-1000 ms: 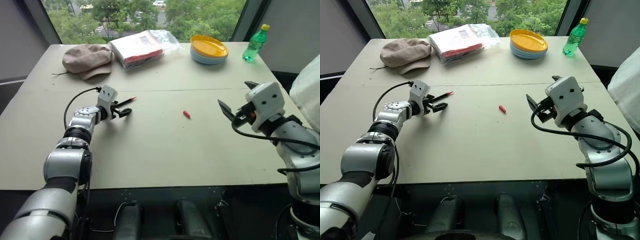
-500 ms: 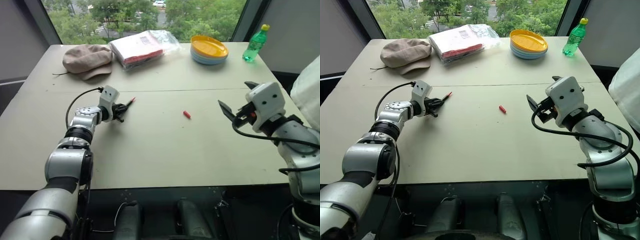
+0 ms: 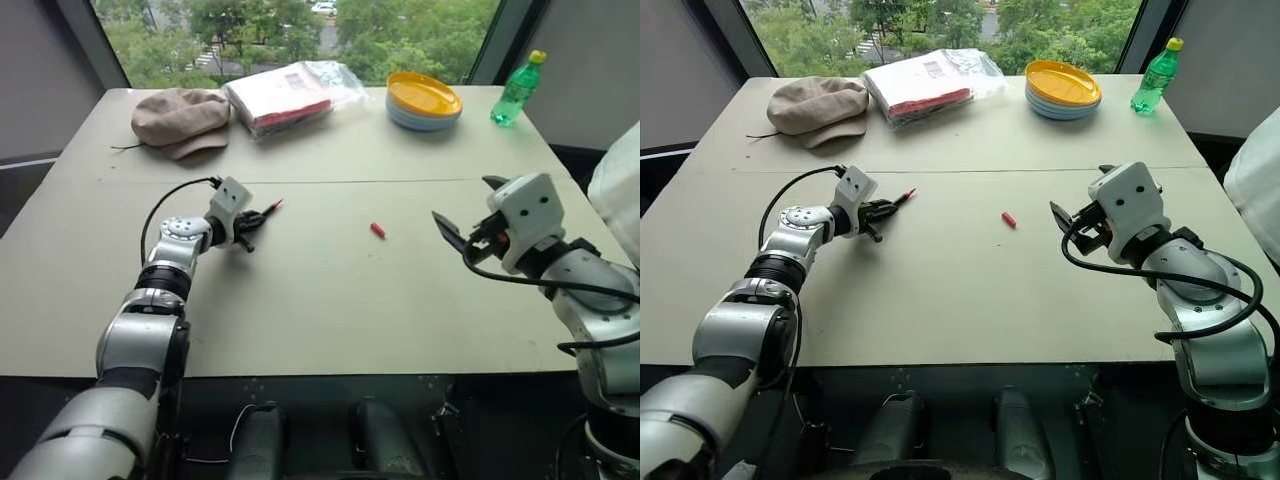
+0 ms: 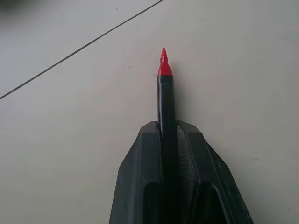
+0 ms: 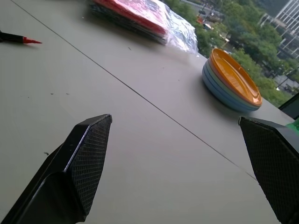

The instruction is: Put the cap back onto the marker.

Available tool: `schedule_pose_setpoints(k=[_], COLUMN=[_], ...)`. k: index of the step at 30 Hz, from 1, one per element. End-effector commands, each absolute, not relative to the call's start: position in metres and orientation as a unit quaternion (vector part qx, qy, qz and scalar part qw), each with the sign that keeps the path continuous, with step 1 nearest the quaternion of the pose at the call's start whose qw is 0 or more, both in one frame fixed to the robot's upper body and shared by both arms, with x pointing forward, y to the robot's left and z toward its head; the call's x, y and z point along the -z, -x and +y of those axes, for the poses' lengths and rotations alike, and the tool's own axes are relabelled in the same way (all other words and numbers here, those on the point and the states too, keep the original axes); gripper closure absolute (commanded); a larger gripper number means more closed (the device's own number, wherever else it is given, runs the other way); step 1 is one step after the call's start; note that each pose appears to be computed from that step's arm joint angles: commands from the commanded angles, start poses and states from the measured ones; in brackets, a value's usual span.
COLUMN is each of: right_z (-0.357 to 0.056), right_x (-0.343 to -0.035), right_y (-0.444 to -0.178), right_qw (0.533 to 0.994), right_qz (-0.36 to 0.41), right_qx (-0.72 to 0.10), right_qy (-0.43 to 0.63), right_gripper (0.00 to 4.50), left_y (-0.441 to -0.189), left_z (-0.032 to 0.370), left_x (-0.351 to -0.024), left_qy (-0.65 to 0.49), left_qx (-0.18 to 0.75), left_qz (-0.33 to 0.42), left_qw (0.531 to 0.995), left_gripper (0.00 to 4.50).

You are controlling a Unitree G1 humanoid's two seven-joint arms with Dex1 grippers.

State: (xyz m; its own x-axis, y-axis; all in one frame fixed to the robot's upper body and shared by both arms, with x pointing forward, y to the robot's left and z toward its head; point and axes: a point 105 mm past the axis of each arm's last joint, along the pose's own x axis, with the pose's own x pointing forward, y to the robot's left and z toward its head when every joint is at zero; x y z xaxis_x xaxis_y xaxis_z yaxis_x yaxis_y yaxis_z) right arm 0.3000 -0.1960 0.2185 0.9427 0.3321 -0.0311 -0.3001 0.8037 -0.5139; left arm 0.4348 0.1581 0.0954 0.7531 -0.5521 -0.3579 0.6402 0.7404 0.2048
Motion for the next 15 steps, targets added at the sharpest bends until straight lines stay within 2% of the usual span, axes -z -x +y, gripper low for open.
schedule_pose_setpoints(k=[1, 5, 9, 15], right_z=[-0.193, -0.194, -0.197, -0.205], right_x=[-0.237, -0.241, -0.237, -0.216], right_y=[-0.299, -0.305, -0.314, -0.333], right_qw=[0.943, 0.940, 0.943, 0.964], right_qz=[-0.060, -0.063, -0.062, -0.050], right_qx=[-0.173, -0.178, -0.186, -0.195], right_qy=[0.280, 0.283, 0.270, 0.176], right_gripper=[0.00, 0.00, 0.00, 0.00], left_y=[-0.417, -0.421, -0.423, -0.399], left_z=[0.144, 0.137, 0.128, 0.115], left_x=[-0.050, -0.066, -0.108, -0.150], left_qy=[-0.147, -0.134, -0.093, -0.064], left_qx=[0.346, 0.355, 0.394, 0.466], left_qz=[0.203, 0.166, 0.108, 0.079], left_qw=[0.904, 0.910, 0.908, 0.879], left_gripper=[4.50, 4.50, 4.50, 4.50])
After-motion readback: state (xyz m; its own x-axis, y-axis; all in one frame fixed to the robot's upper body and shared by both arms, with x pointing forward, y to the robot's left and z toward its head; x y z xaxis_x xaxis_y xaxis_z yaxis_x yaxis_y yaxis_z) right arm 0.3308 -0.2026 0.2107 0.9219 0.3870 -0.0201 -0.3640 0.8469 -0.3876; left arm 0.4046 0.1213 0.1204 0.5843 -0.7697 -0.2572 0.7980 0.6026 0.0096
